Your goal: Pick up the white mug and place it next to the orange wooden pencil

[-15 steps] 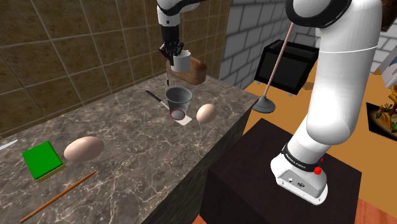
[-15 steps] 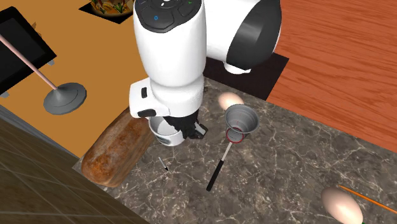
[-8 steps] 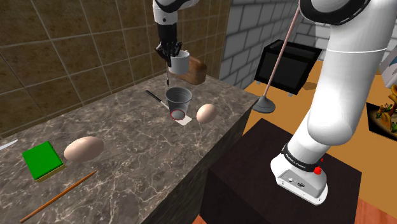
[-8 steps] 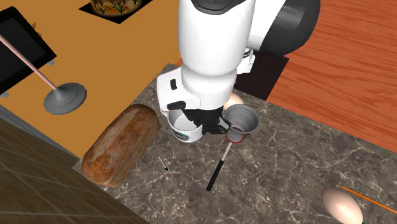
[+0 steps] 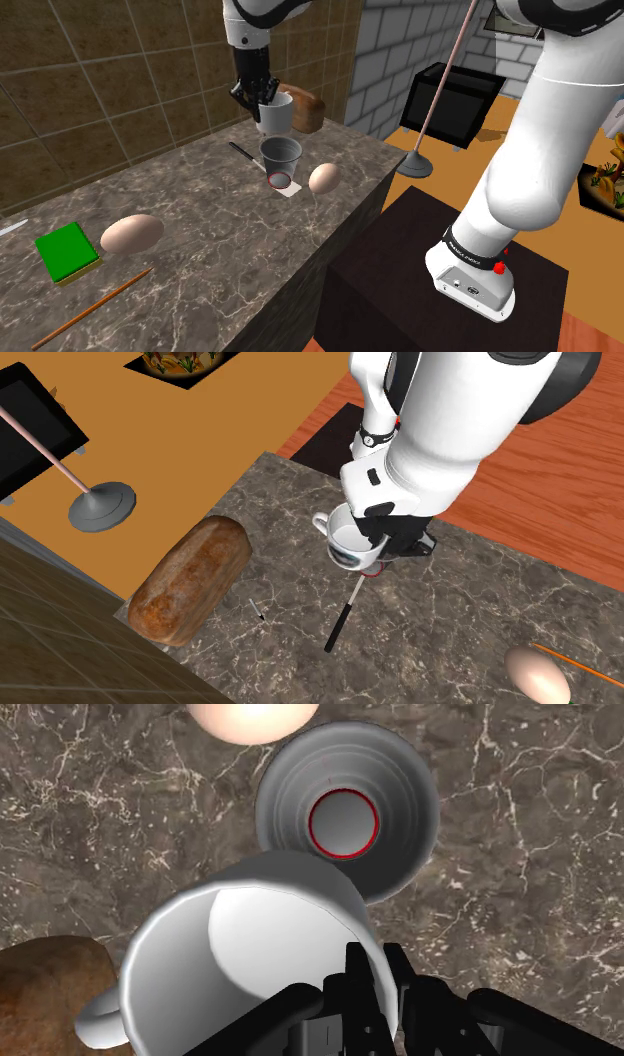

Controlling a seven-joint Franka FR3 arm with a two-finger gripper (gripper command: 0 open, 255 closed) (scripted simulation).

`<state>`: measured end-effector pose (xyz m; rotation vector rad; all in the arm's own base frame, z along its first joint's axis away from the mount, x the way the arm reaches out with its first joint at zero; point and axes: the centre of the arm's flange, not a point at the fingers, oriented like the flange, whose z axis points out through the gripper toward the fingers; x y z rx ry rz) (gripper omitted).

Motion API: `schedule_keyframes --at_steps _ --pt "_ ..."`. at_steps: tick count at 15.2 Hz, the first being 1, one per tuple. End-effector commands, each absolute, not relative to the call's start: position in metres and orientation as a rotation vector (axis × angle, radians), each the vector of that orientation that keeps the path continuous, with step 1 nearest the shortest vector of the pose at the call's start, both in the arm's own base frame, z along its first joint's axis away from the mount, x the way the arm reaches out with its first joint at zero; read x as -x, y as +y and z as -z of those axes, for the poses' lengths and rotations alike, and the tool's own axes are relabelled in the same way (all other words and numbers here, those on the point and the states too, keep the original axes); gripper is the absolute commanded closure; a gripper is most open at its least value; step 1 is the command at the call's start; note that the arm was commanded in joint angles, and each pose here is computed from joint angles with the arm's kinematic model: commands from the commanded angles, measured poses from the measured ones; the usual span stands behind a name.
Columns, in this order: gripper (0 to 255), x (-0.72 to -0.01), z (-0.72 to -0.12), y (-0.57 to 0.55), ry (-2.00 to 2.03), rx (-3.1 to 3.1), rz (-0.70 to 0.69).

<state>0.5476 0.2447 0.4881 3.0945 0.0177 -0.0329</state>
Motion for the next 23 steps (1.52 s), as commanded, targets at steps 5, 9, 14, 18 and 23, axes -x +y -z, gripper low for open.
schedule_keyframes --at_steps 5,9,14,18,23 --pt "255 -0.497 -0.488 0.305 0.015 -3.094 0.033" --pt "255 -0.463 -0.488 0.345 0.015 -3.094 0.033" --pt "255 -0.421 -0.488 0.395 0.015 -3.094 0.033" --pt "255 -0.386 -0.489 0.436 0.015 -3.094 0.033" --pt "255 -0.344 -0.489 0.486 0.015 -3.094 0.033"
